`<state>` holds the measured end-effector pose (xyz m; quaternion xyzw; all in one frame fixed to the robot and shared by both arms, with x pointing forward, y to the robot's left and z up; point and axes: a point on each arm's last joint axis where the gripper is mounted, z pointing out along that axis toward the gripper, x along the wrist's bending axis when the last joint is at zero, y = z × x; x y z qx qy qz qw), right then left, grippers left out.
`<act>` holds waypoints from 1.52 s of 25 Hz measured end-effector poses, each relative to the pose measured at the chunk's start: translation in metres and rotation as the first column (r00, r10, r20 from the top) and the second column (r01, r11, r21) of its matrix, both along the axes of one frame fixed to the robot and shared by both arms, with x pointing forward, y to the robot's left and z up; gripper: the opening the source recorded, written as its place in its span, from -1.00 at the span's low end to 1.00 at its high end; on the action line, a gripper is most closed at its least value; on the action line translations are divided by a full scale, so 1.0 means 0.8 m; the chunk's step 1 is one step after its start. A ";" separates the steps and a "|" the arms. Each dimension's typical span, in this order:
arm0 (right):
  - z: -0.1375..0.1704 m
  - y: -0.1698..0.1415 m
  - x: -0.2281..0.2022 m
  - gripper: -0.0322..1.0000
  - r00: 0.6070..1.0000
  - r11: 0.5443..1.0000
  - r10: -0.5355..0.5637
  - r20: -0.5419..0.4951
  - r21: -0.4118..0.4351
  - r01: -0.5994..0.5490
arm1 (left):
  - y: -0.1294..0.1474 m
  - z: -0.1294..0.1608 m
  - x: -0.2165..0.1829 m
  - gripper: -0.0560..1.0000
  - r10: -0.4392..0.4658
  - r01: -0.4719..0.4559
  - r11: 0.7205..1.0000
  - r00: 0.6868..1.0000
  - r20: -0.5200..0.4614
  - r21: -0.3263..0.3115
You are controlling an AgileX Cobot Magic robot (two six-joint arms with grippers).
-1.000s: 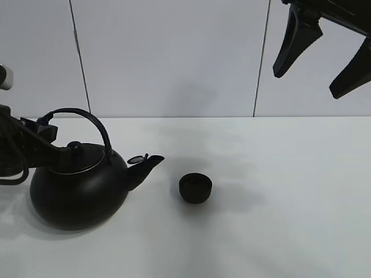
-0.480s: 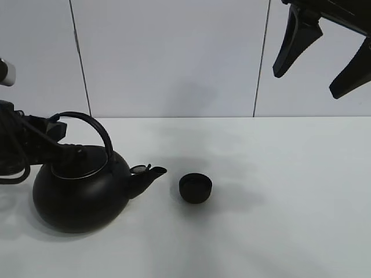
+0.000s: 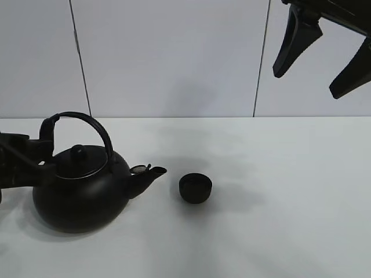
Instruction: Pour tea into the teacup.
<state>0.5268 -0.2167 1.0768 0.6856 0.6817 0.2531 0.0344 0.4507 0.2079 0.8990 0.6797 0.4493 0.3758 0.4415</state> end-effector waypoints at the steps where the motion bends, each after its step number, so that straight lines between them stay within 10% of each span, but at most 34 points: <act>1: 0.000 0.000 0.000 0.12 1.000 1.000 0.000 0.000 0.000 0.000 | 0.001 0.000 -0.003 -0.36 -0.008 0.008 1.000 1.000 0.010 -0.010; 24: 0.000 0.000 0.000 0.12 1.000 1.000 0.000 0.000 0.000 0.000 | 0.021 -0.008 -0.028 -0.36 0.095 -0.100 0.989 0.994 -0.052 -0.107; 38: 0.000 0.000 0.000 0.12 1.000 1.000 0.000 0.000 0.000 0.000 | 0.023 0.070 -0.021 -0.36 0.117 -0.084 0.983 0.972 0.205 -0.165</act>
